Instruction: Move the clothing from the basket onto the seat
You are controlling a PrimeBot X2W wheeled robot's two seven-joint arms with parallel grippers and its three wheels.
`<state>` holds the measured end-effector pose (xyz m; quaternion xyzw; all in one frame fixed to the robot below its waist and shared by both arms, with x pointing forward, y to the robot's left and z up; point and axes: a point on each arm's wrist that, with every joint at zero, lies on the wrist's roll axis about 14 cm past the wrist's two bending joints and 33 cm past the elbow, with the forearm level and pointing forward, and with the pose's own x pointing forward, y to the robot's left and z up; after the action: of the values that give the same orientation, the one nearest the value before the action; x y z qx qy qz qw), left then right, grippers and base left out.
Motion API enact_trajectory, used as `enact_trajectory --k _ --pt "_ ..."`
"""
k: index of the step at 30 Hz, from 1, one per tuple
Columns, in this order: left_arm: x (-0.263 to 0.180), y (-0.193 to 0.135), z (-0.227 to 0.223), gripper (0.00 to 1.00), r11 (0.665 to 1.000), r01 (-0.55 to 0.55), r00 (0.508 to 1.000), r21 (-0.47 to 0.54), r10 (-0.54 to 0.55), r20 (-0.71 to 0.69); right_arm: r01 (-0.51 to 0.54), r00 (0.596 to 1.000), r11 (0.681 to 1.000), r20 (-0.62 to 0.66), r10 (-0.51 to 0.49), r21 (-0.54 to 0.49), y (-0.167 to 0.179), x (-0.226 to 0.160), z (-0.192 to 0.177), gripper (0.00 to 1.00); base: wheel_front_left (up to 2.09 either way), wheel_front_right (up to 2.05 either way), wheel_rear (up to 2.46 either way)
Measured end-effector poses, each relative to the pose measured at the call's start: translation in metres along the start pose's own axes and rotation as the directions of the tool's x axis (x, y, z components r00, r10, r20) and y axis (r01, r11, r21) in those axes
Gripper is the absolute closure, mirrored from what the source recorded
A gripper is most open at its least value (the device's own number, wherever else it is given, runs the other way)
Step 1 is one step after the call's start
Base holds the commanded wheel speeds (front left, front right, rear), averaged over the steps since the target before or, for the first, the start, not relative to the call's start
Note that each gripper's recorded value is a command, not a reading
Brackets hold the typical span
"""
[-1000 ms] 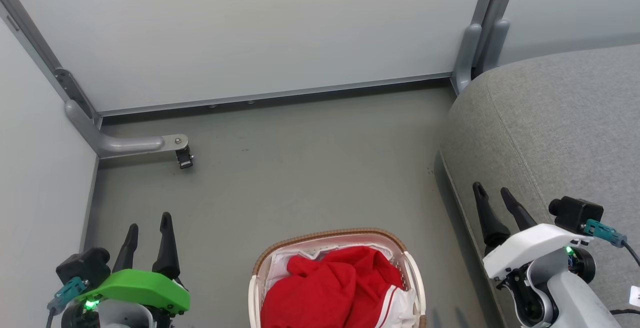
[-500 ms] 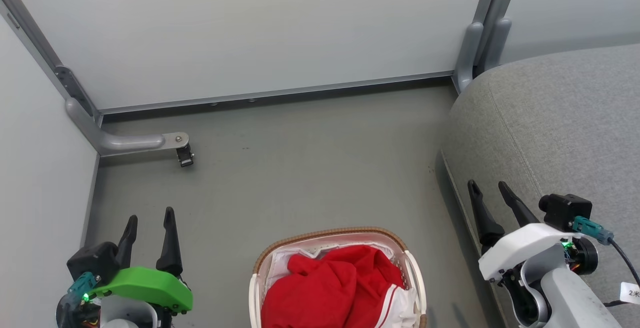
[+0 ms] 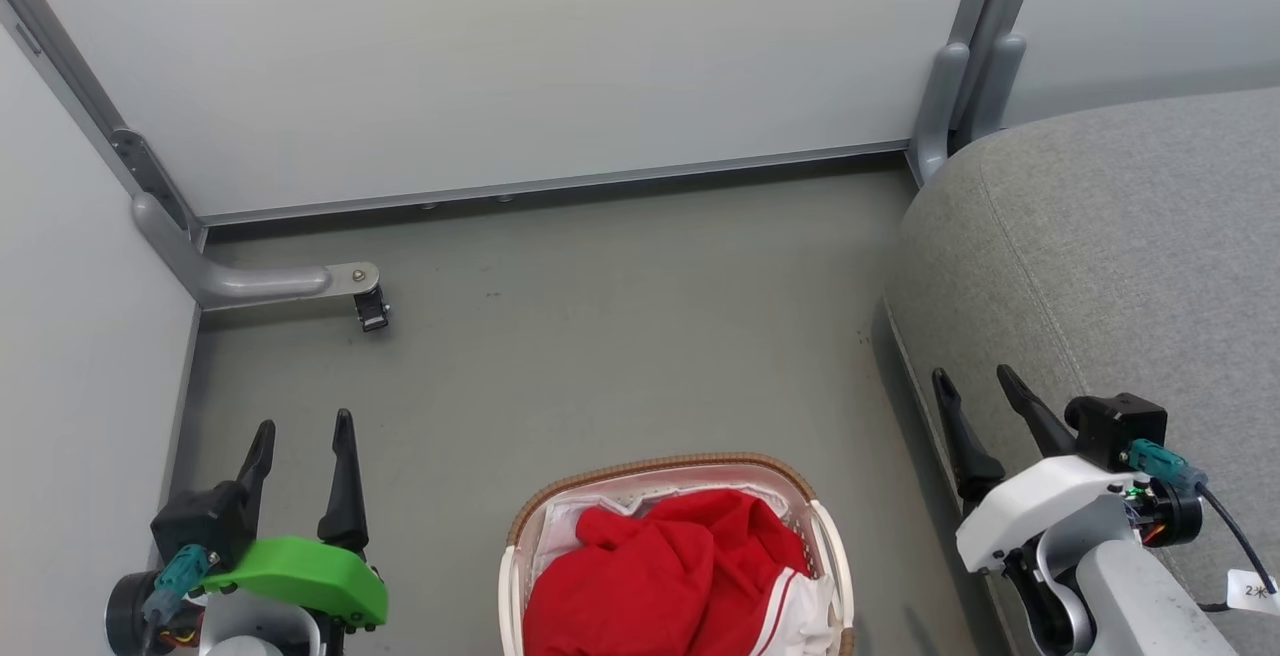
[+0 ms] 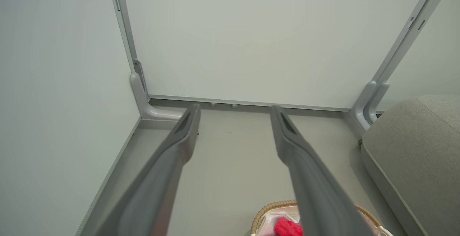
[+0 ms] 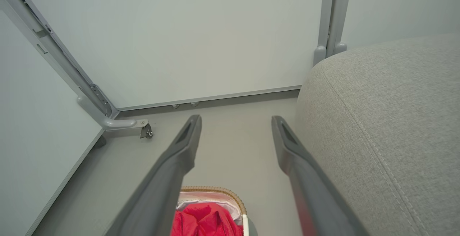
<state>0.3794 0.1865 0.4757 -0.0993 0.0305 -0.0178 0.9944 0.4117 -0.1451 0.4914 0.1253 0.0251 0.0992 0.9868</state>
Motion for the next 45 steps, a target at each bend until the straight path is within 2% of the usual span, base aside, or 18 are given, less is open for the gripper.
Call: enact_trajectory --k 16,24,30,36,40,45 --pt "-0.001 -0.006 -0.007 0.0 0.996 0.025 1.0 0.084 -0.024 -0.005 0.009 1.0 0.996 -0.01 -0.01 -0.093 -0.004 -0.002 -0.009 0.0 0.0 0.0 0.0" --pt "0.018 -0.034 -0.025 0.0 0.985 0.122 0.992 0.123 -0.116 -0.052 -0.015 0.999 0.987 0.026 0.02 -0.157 -0.004 0.023 0.002 0.0 0.0 0.0 0.0" --pt "0.038 -0.067 -0.057 0.0 0.962 0.235 0.966 0.136 -0.217 -0.137 -0.033 0.998 0.978 0.049 0.044 -0.205 -0.005 0.047 0.007 0.0 0.0 0.0 0.0" --pt "0.052 -0.106 -0.102 0.0 0.919 0.377 0.906 0.113 -0.34 -0.252 -0.03 0.998 0.973 0.05 0.043 -0.23 -0.016 0.069 0.003 0.0 0.0 0.0 0.0" --pt "0.05 -0.126 -0.142 0.0 0.885 0.46 0.842 0.075 -0.407 -0.355 -0.005 1.0 0.974 0.026 0.011 -0.226 -0.031 0.076 -0.011 0.0 0.0 0.0 0.0" --pt "0.029 -0.147 -0.196 0.0 0.805 0.592 0.709 0.039 -0.497 -0.499 0.027 0.999 0.975 -0.028 -0.035 -0.221 -0.05 0.077 -0.036 0.0 0.0 0.0 0.0"
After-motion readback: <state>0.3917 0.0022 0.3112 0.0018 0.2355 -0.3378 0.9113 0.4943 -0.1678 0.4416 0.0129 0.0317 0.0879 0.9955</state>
